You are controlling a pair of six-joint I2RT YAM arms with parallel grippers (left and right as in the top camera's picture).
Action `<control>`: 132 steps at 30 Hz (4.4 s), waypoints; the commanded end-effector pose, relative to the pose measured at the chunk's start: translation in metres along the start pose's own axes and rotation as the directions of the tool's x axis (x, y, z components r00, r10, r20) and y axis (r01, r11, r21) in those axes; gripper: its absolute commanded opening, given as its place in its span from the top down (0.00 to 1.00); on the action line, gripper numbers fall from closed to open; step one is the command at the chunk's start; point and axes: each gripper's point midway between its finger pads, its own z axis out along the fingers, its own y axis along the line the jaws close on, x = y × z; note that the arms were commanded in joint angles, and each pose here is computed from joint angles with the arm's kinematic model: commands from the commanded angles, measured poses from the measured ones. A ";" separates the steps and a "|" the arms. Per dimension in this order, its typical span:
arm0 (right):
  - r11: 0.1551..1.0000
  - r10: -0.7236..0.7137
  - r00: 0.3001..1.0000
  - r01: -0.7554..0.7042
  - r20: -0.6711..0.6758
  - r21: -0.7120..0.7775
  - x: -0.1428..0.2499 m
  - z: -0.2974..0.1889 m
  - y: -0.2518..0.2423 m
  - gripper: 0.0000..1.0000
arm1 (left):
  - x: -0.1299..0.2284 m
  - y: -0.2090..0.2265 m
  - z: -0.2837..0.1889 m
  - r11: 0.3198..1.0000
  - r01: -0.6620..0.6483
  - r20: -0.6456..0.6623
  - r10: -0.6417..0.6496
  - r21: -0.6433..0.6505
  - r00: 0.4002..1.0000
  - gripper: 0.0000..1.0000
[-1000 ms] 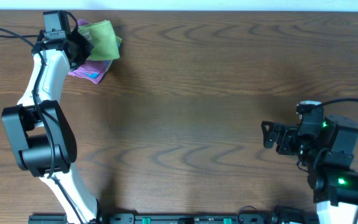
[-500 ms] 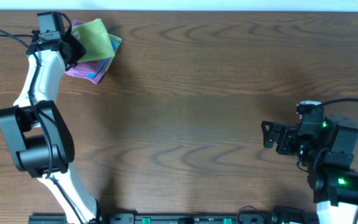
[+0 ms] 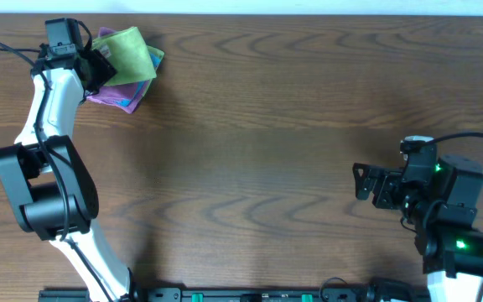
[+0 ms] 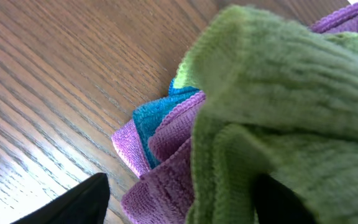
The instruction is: Fold the cloth
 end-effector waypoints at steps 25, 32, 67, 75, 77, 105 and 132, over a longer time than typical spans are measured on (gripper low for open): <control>1.000 0.019 1.000 -0.019 -0.004 -0.002 0.002 0.001 -0.001 0.01 | -0.059 -0.004 -0.113 0.996 -0.025 0.221 0.007 0.080 0.975 0.02; 1.000 0.019 1.000 -0.019 -0.003 -0.002 0.002 0.001 -0.001 0.01 | -0.054 -0.026 -0.140 0.975 -0.057 0.205 0.012 0.214 0.979 0.14; 1.000 0.019 1.000 -0.019 -0.003 -0.002 0.002 0.001 -0.001 0.01 | 0.030 -0.114 -0.121 0.824 -0.065 -0.113 0.155 0.563 0.981 0.47; 1.000 0.019 1.000 -0.019 -0.003 -0.002 0.002 0.001 -0.001 0.01 | 0.013 -0.107 -0.214 0.786 -0.155 0.048 0.158 0.598 0.986 0.05; 1.000 0.019 1.000 -0.019 -0.003 -0.002 0.002 0.001 -0.001 0.01 | 0.006 -0.089 -0.234 0.814 -0.157 0.088 0.129 0.559 0.988 0.05; 1.000 0.019 1.000 -0.019 -0.003 -0.002 0.002 0.001 -0.001 0.01 | 0.110 0.024 -0.406 0.825 -0.454 0.312 0.358 0.336 0.880 0.05; 1.000 0.019 1.000 -0.019 -0.003 -0.002 0.002 0.001 -0.001 0.01 | 0.200 0.077 -0.296 0.762 -0.600 0.480 0.444 0.241 0.757 0.05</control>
